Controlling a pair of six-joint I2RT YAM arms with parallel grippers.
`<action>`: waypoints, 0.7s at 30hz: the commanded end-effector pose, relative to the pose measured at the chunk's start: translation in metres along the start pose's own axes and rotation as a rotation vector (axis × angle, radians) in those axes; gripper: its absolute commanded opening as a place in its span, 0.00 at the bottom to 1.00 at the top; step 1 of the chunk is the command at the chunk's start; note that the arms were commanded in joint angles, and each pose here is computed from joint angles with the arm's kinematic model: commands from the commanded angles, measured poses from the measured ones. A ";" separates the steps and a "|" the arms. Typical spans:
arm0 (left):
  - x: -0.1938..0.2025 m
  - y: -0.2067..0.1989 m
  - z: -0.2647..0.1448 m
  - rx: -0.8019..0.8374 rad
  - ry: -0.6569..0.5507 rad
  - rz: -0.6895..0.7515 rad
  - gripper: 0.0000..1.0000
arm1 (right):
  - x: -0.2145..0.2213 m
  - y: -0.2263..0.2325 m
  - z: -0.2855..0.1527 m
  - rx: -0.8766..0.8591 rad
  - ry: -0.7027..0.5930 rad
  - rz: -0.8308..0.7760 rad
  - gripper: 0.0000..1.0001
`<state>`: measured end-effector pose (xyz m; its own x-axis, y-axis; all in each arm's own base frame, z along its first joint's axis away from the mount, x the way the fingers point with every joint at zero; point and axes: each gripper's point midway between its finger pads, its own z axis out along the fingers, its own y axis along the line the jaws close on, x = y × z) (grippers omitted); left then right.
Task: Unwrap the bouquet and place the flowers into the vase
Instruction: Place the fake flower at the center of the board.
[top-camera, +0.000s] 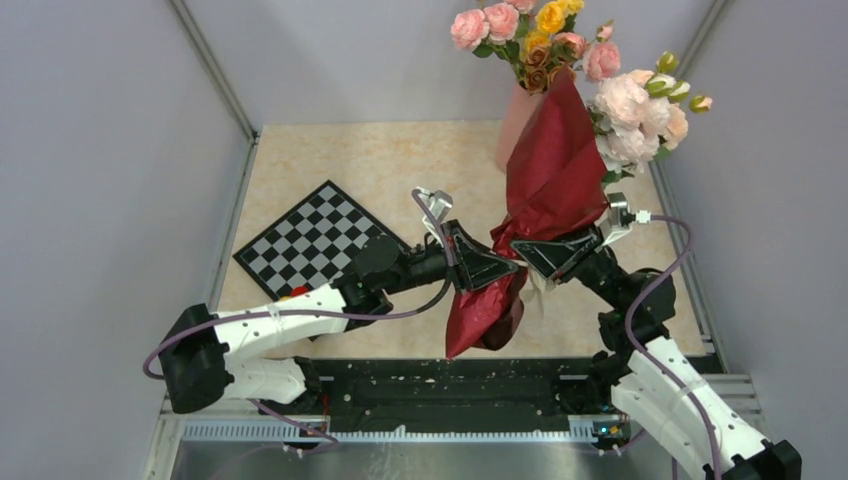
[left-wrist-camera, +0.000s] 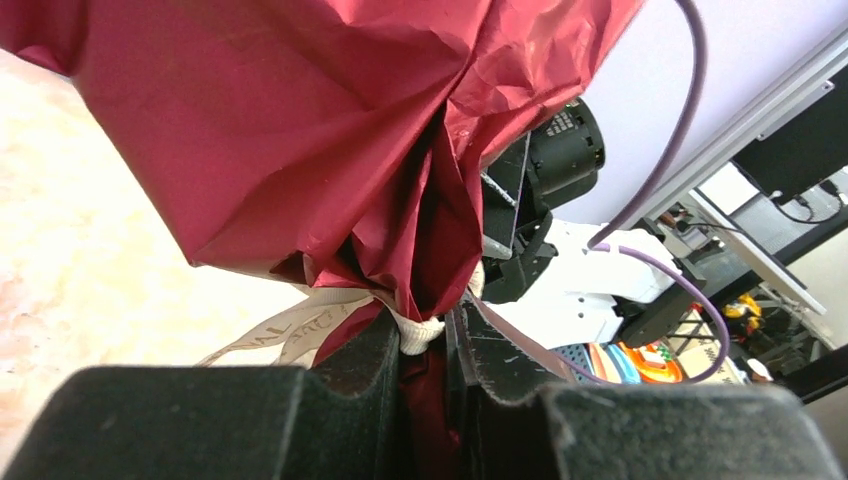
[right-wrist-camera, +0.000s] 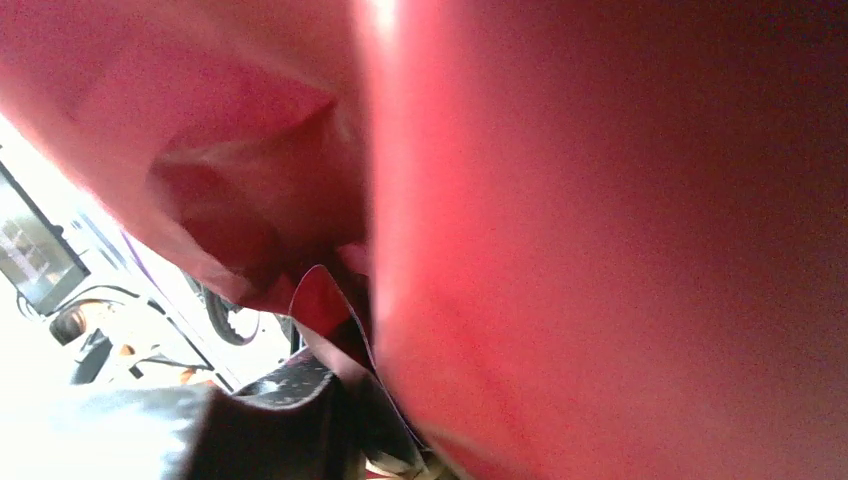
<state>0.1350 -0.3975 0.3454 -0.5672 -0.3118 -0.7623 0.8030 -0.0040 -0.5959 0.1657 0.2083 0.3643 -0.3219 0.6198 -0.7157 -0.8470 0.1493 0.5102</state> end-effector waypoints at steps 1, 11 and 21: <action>0.005 -0.002 0.007 -0.008 0.063 0.049 0.13 | -0.028 0.037 0.009 -0.093 -0.049 -0.113 0.19; -0.016 0.015 -0.012 -0.184 0.069 0.214 0.95 | -0.040 0.016 0.011 0.125 0.054 -0.292 0.00; -0.048 0.054 -0.078 -0.409 0.187 0.362 0.99 | -0.049 -0.025 0.018 0.363 0.223 -0.385 0.00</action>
<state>0.1632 -0.3539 0.3325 -0.3640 -0.1140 -0.9244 0.8643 0.3286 -0.3808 0.1943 0.1931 0.3897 -0.1693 0.4027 -0.8996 -0.7726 0.5125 0.3748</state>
